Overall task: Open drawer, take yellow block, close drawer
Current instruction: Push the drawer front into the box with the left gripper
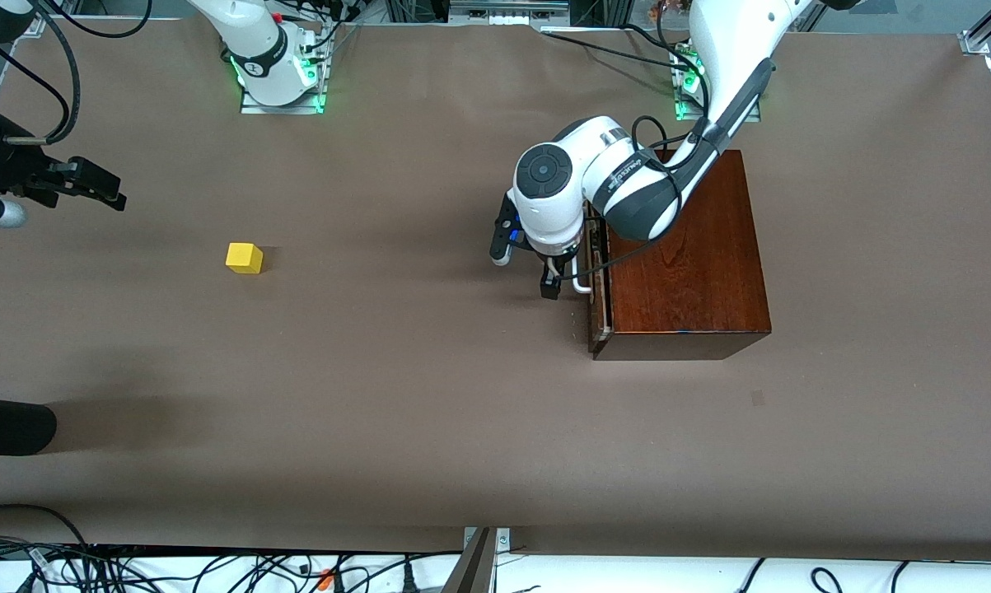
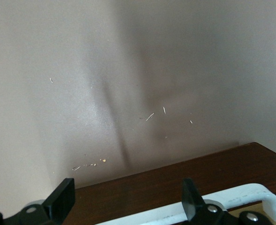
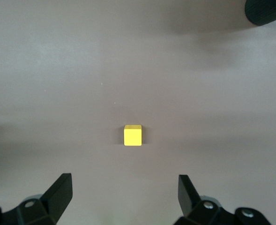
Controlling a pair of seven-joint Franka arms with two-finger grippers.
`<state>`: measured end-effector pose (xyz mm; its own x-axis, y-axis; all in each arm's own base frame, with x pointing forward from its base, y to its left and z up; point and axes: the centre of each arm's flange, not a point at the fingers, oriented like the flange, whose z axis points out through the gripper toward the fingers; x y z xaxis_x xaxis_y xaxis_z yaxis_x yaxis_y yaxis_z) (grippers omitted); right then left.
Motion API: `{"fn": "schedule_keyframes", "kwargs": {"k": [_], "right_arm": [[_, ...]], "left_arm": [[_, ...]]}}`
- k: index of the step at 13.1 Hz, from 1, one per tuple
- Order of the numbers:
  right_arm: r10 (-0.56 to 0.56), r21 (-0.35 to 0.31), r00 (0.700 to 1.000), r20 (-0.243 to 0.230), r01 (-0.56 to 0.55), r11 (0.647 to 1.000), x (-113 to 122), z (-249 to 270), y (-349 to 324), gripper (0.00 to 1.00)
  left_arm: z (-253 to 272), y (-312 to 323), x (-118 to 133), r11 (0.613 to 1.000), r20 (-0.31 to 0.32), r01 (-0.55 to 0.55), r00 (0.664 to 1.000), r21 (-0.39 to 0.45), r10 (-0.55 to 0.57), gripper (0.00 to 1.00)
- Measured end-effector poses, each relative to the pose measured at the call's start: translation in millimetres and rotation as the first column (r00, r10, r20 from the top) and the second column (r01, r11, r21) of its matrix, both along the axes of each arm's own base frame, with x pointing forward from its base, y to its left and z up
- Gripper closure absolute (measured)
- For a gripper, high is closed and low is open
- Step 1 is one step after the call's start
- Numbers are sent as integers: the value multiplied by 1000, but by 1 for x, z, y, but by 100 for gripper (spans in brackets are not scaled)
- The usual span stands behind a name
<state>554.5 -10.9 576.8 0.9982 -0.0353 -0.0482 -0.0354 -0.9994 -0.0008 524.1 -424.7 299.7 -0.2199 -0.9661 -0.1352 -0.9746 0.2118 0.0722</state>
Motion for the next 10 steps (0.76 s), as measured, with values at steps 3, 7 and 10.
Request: {"fn": "schedule_keyframes", "kwargs": {"k": [3, 7, 10], "right_arm": [[1, -2, 1000, 5, -1, 1000, 13, -1, 1, 0], [-14, -7, 1000, 3, 14, 1000, 13, -2, -1, 0], [-16, -7, 1000, 3, 16, 1000, 12, -1, -1, 0]], "left_arm": [[2, 7, 2, 1000, -10, -8, 1000, 19, 8, 0], [13, 10, 3, 1000, -4, -13, 1000, 25, 13, 0], [35, -4, -1, 990, -62, -115, 992, -75, 111, 0]]}}
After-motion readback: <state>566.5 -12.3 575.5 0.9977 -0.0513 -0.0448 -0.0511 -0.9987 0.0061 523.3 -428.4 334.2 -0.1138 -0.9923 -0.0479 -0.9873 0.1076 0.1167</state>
